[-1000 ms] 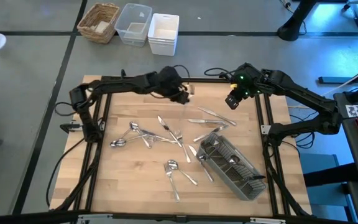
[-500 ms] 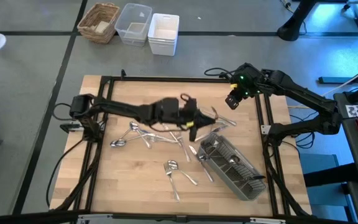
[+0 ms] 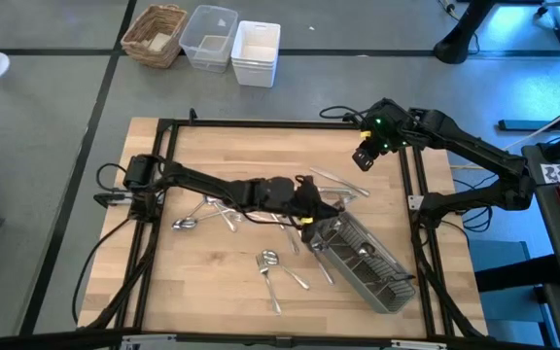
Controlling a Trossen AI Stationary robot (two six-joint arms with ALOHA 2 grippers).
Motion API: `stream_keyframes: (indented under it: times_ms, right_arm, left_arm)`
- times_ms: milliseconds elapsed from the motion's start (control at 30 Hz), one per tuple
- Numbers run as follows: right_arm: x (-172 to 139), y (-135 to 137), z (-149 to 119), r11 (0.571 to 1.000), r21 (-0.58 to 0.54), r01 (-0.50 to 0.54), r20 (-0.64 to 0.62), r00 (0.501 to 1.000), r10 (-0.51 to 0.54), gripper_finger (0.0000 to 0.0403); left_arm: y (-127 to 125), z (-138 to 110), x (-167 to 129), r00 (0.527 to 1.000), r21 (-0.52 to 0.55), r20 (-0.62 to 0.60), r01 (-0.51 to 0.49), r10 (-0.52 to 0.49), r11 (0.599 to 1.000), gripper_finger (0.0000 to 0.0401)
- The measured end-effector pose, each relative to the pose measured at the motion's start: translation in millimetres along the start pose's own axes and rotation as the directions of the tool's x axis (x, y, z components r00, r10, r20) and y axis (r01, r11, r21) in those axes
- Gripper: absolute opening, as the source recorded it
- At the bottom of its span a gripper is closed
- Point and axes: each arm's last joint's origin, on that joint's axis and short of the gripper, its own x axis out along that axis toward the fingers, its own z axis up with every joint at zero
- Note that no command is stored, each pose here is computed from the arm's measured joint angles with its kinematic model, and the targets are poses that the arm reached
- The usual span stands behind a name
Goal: Sort silverware
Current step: Put the silver fork into the gray silverware basket, then put the silver table knife into the gray silverware basket
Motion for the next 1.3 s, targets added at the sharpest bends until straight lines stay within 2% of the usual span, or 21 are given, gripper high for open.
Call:
stream_keyframes:
  times_ms: [167,300,500,633,833,967,1167,1300]
  right_arm:
    - [0,0,0,1.0,0.0,0.0,0.0,1.0,0.0,0.0112]
    - [0,0,0,1.0,0.0,-0.001,0.0,1.0,0.001,0.0112]
    - [0,0,0,1.0,0.0,-0.001,-0.001,1.0,0.001,0.0112]
    - [0,0,0,1.0,0.0,-0.001,-0.002,1.0,0.001,0.0112]
    - [0,2,-3,0.996,0.002,-0.087,-0.041,0.995,0.087,0.0112]
    - [0,4,-3,0.989,-0.006,-0.146,-0.053,0.988,0.146,0.0112]
    - [-1,5,-3,0.98,-0.042,-0.196,-0.061,0.979,0.193,0.0112]
    - [-1,7,-4,0.97,-0.039,-0.24,-0.069,0.969,0.237,0.0112]
  left_arm:
    - [-1,-16,8,0.999,0.06,-0.038,0.004,-0.001,0.998,0.0012]
    - [-4,-20,9,0.999,0.118,-0.044,-0.016,0.021,0.993,0.0039]
    - [-7,-20,9,0.998,0.078,-0.031,-0.053,0.056,0.996,0.01]
    - [-9,-16,7,0.998,0.062,-0.02,-0.05,0.051,0.997,0.0122]
    - [-12,7,-6,0.999,0.001,0.032,-0.034,0.034,0.999,0.0121]
    - [-16,22,-17,0.999,0.078,0.044,0.01,-0.013,0.997,0.0113]
    - [-24,19,-20,0.996,0.164,-0.025,0.092,-0.089,0.982,0.0108]
    - [-29,9,-21,0.989,0.202,-0.114,0.114,-0.093,0.973,0.0108]
